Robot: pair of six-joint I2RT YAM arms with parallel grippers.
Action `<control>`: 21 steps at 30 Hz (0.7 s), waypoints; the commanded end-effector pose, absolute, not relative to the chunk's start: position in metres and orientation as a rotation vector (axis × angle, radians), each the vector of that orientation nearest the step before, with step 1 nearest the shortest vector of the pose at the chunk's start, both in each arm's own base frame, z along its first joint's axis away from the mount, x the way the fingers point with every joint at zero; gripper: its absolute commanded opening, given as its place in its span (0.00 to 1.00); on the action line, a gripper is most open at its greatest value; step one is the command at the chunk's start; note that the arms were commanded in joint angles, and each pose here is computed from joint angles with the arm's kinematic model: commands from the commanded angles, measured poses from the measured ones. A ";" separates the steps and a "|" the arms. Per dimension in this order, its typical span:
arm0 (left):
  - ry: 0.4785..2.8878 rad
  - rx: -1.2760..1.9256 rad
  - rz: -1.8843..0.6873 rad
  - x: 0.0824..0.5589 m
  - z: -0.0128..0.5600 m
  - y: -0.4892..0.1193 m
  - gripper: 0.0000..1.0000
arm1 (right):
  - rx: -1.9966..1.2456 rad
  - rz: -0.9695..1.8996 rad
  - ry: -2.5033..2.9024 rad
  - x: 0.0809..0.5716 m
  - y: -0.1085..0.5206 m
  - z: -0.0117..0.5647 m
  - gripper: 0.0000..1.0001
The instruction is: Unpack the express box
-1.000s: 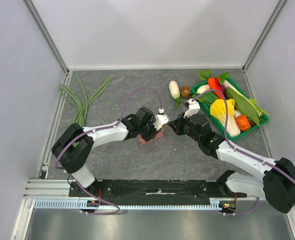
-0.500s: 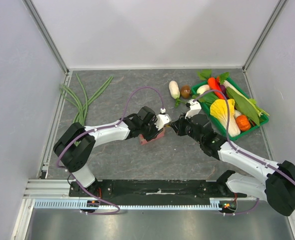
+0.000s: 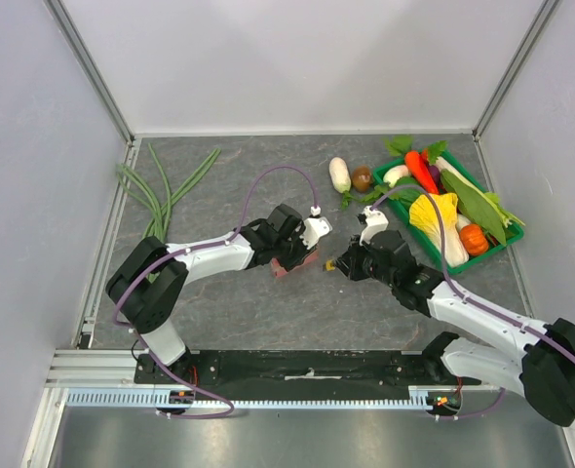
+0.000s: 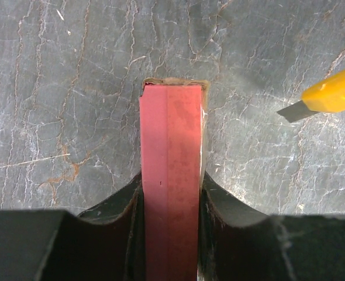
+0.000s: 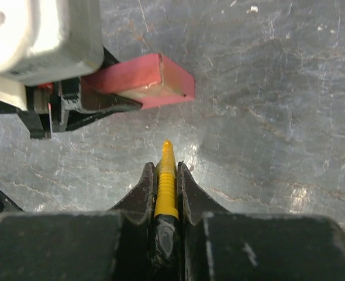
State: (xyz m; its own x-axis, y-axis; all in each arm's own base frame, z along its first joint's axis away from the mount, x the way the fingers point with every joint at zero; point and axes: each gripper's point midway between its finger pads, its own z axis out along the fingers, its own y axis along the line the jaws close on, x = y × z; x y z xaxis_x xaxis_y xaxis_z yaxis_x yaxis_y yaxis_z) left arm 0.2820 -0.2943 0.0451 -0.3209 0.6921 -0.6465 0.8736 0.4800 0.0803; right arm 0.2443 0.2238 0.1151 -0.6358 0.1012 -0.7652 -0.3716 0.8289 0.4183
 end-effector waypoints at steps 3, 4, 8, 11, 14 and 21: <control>2.189 1.275 -0.311 0.282 0.029 -0.279 0.23 | -0.206 0.710 2.164 0.237 0.221 0.119 0.00; 2.184 1.278 -0.333 0.280 0.031 -0.280 0.24 | -0.182 0.687 2.144 0.242 0.218 0.124 0.00; 2.176 1.297 -0.370 0.275 0.033 -0.284 0.28 | -0.103 0.656 2.100 0.253 0.212 0.136 0.00; 2.169 1.310 -0.387 0.272 0.033 -0.285 0.29 | -0.020 0.643 2.037 0.265 0.208 0.149 0.00; 2.162 1.315 -0.391 0.272 0.034 -0.285 0.29 | 0.040 0.644 1.976 0.278 0.205 0.158 0.00; 2.144 1.315 -0.397 0.273 0.038 -0.286 0.28 | 0.059 0.755 1.884 0.293 0.221 0.177 0.00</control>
